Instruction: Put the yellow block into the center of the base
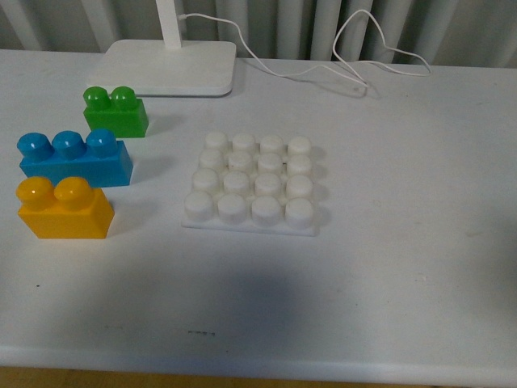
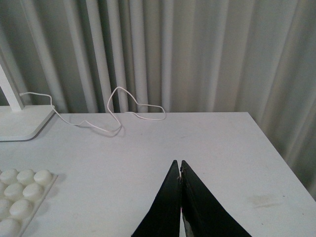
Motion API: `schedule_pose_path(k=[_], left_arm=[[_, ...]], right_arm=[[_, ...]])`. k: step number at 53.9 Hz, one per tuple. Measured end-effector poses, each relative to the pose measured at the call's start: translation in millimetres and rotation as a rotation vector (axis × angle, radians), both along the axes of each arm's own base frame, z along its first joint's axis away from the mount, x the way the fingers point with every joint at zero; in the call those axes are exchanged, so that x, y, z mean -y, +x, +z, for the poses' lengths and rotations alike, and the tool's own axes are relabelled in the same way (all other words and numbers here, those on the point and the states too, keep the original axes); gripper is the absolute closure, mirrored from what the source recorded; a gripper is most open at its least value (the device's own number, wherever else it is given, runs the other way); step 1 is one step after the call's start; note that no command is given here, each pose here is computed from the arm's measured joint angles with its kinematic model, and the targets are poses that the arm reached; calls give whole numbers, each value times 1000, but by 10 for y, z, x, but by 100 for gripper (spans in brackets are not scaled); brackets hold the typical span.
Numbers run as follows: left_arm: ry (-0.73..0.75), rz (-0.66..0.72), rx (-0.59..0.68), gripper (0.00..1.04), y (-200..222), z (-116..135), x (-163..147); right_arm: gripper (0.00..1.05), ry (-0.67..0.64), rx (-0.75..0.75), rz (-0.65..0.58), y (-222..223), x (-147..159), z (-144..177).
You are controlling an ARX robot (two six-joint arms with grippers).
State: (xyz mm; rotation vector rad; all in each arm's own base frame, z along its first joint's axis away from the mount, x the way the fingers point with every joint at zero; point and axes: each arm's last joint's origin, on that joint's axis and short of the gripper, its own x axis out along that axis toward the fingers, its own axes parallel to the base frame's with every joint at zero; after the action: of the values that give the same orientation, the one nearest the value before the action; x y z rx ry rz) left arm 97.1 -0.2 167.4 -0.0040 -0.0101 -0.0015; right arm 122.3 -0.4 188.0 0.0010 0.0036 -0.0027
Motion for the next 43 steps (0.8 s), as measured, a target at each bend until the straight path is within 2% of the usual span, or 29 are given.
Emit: schedule_pose_path(k=[25,39,43], left_arm=[[0,0,0,6,0,0,0],[0,1,0,6,0,1,0],[0,0,0,6,0,0,0]], right_arm=[[104,-1,8,0,-120,0,-200],[104,0,-22,1,-221,-1,-246],[104,0,8,1,-246,-1,-223]])
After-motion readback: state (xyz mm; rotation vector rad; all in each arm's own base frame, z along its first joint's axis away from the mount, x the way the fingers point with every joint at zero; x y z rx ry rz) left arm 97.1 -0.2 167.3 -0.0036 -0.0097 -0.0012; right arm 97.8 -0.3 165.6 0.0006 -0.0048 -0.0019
